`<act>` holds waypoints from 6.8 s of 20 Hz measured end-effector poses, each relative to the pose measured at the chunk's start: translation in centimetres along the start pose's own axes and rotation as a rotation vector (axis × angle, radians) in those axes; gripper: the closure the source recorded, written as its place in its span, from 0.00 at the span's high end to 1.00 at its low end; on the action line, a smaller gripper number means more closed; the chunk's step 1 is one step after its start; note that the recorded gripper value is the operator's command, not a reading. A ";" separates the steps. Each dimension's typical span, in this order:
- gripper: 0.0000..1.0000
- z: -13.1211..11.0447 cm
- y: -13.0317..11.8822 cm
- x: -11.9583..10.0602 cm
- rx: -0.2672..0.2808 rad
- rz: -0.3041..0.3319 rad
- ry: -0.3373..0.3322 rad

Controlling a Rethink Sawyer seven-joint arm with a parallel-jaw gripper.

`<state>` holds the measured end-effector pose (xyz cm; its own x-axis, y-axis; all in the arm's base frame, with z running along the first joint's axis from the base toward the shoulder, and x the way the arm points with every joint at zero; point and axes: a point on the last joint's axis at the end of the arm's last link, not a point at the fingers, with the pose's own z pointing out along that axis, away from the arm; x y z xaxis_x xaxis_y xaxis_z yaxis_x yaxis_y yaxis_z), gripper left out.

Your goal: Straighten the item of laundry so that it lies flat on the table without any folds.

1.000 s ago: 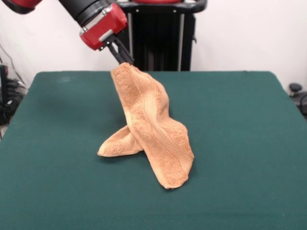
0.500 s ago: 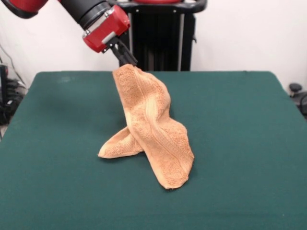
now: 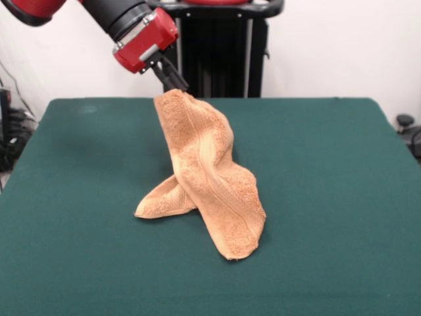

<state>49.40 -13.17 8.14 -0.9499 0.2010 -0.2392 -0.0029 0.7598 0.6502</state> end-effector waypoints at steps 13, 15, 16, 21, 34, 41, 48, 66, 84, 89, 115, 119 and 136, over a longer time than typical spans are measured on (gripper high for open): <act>0.00 -0.2 -0.1 -0.1 0.009 -0.005 -0.001; 0.00 -0.3 -0.1 -0.1 0.012 -0.006 -0.001; 0.00 -0.3 -0.1 -0.2 0.014 -0.008 -0.001; 0.00 -0.7 0.0 -0.7 0.027 -0.023 -0.009; 0.00 -1.1 0.2 -3.4 0.046 -0.061 -0.036; 0.00 -0.8 0.5 -3.5 0.046 -0.071 -0.030; 0.00 -0.2 1.1 -3.5 0.043 -0.083 -0.020; 0.00 1.8 0.5 -6.1 0.009 -0.055 -0.050; 0.00 3.3 0.1 -6.1 -0.041 -0.017 -0.038; 0.00 3.3 0.1 -6.1 -0.041 -0.018 -0.038; 0.00 3.3 0.7 -6.4 -0.032 -0.043 -0.013; 0.00 3.7 0.7 -7.0 -0.029 -0.047 -0.006; 0.00 -0.3 1.4 -6.9 0.060 -0.106 0.003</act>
<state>55.84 -13.67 10.91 -0.9461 0.1157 -0.3025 -0.0851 0.8124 0.5768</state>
